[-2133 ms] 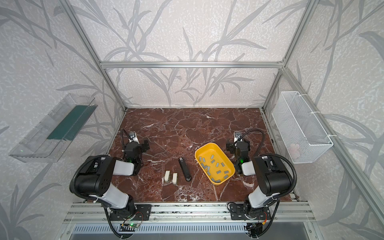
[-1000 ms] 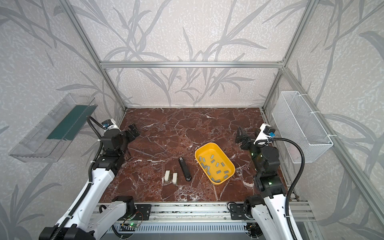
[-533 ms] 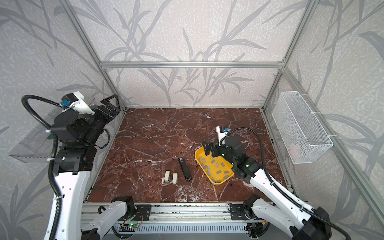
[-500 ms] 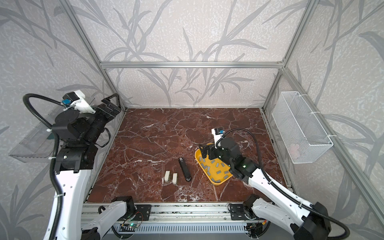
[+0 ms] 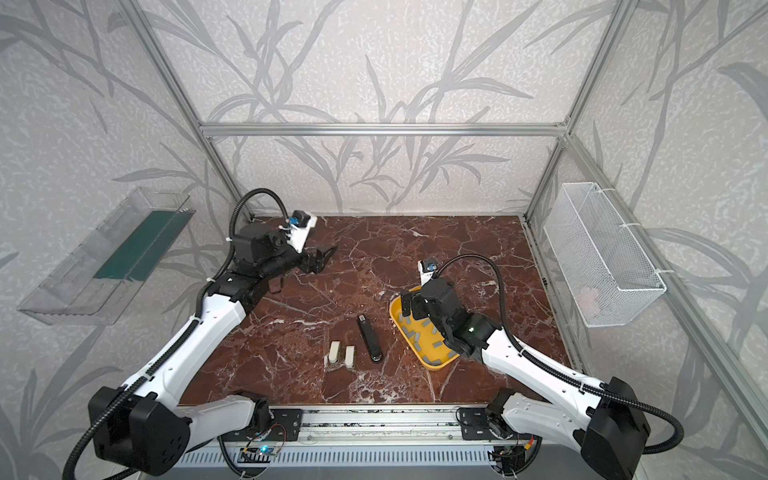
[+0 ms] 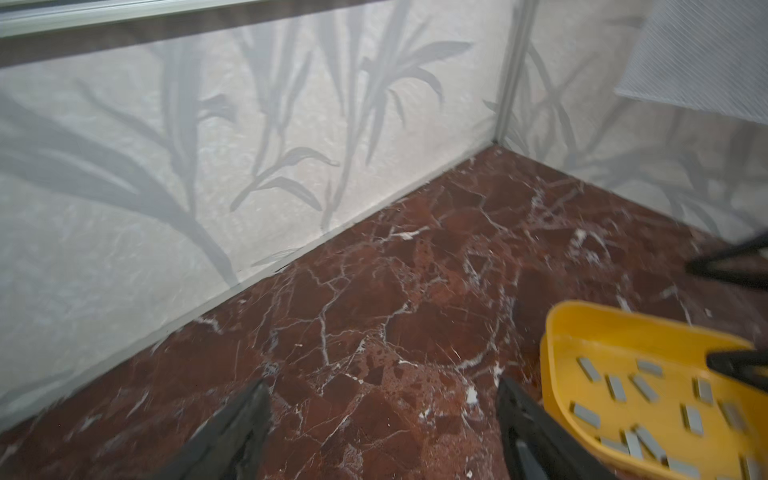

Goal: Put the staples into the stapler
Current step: 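Lower the left gripper onto the black stapler and close it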

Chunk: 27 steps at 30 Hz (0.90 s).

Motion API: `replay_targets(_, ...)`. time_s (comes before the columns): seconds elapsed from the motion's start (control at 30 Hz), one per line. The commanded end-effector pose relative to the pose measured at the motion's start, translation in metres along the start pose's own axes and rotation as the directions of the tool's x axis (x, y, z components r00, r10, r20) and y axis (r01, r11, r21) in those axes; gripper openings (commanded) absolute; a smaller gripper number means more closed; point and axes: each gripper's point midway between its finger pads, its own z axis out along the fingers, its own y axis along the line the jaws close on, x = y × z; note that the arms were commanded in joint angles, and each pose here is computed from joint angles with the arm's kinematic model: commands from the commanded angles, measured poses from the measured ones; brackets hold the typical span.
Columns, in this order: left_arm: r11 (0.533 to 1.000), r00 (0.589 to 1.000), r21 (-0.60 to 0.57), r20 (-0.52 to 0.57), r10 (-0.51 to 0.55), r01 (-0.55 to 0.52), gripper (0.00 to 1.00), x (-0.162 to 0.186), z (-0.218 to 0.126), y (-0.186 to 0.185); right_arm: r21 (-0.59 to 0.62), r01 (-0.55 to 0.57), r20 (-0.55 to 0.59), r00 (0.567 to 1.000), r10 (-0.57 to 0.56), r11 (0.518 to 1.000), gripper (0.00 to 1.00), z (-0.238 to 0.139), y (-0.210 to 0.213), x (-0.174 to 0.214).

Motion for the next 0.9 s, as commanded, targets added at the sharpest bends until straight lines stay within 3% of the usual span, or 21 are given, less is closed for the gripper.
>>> replay_targets(0.0,0.889,0.918,0.231,0.108,0.380,-0.395,0.87,-0.004,-0.011,-0.065,0.066,-0.020,0.023,1.000,0.018,0.998,1.00,-0.003,-0.014,-0.006)
replay_targets(0.07,0.839,0.892,0.306,0.141,0.429,-0.451,0.88,0.005,-0.013,-0.090,0.073,-0.027,0.024,0.999,0.025,0.997,1.00,-0.005,-0.018,-0.006)
replay_targets(0.2,0.765,0.879,0.432,0.226,0.420,-0.477,0.86,0.019,-0.017,-0.130,0.075,-0.043,0.052,0.998,0.039,0.996,1.00,-0.011,-0.024,-0.008)
replay_targets(0.23,0.733,0.851,0.434,0.233,0.470,-0.524,0.85,0.029,-0.013,-0.138,0.079,-0.046,0.062,0.997,0.041,0.996,1.00,-0.012,-0.025,-0.009)
replay_targets(0.3,0.666,0.749,0.360,0.185,0.636,-0.653,0.85,0.059,0.005,-0.144,0.096,-0.057,0.079,0.996,0.049,0.994,1.00,-0.015,-0.032,-0.009)
replay_targets(0.37,0.585,0.663,0.358,0.147,0.734,-0.728,0.86,0.089,0.013,-0.153,0.115,-0.071,0.092,0.994,0.060,0.991,1.00,-0.018,-0.038,-0.010)
replay_targets(0.4,0.553,0.647,0.386,0.171,0.743,-0.738,0.86,0.099,0.012,-0.163,0.127,-0.083,0.096,0.993,0.071,0.988,1.00,-0.019,-0.042,-0.009)
replay_targets(0.6,0.466,0.692,0.642,0.144,0.707,-0.609,0.78,0.120,0.002,-0.205,0.131,-0.176,0.097,0.982,0.164,0.976,0.99,-0.017,-0.063,-0.003)
replay_targets(0.67,0.392,0.639,0.679,0.149,0.754,-0.621,0.77,0.137,-0.002,-0.214,0.131,-0.199,0.088,0.978,0.189,0.971,0.99,-0.015,-0.068,0.000)
replay_targets(0.77,0.358,0.609,0.694,0.145,0.780,-0.624,0.77,0.151,-0.003,-0.221,0.142,-0.218,0.075,0.975,0.209,0.966,0.99,-0.012,-0.074,0.004)
replay_targets(0.87,0.301,0.551,0.728,0.125,0.825,-0.616,0.74,0.172,0.000,-0.223,0.144,-0.235,0.063,0.972,0.228,0.961,0.99,-0.009,-0.076,0.007)
